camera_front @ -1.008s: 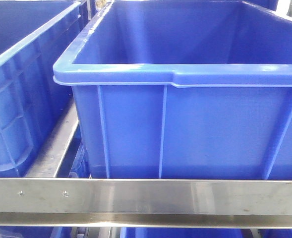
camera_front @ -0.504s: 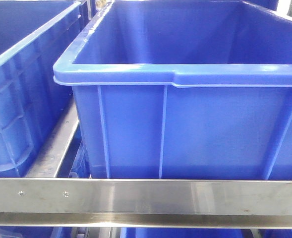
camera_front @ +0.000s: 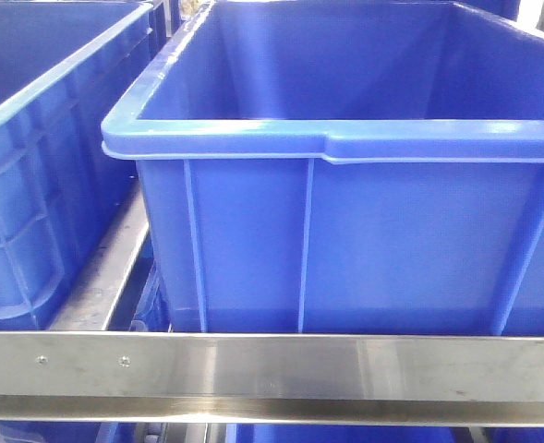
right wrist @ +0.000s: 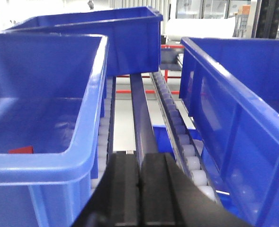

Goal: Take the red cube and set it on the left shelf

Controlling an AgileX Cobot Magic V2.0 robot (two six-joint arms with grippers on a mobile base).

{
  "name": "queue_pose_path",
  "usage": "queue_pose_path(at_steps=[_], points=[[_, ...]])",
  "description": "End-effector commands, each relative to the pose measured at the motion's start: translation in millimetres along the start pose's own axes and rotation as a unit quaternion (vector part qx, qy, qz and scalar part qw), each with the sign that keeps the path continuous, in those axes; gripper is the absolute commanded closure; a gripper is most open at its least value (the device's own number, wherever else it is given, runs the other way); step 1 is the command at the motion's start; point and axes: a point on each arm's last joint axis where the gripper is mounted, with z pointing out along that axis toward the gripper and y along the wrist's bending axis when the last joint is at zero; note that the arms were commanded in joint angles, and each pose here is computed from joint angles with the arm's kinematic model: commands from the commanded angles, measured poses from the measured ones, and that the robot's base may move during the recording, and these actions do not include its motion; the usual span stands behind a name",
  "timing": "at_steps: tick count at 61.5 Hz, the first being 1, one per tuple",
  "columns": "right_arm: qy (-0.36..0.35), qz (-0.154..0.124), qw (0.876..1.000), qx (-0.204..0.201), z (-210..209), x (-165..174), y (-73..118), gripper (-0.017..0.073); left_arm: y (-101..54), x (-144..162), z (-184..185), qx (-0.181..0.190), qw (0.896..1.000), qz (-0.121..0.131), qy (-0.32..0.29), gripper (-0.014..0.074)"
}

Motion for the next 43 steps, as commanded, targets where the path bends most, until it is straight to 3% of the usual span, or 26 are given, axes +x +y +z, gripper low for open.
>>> queue_pose_path(at_steps=[1, 43], points=[[-0.057, -0.003, 0.998, -0.002, -2.8, -13.3, 0.7, 0.0514, 0.0, -0.9, -0.3, 0.0, 0.999, -0.003, -0.04, 0.0492], [-0.057, -0.003, 0.998, -0.002, -2.8, -13.3, 0.7, 0.0514, 0.0, -0.9, -0.3, 0.0, 0.999, -0.003, -0.04, 0.0492]])
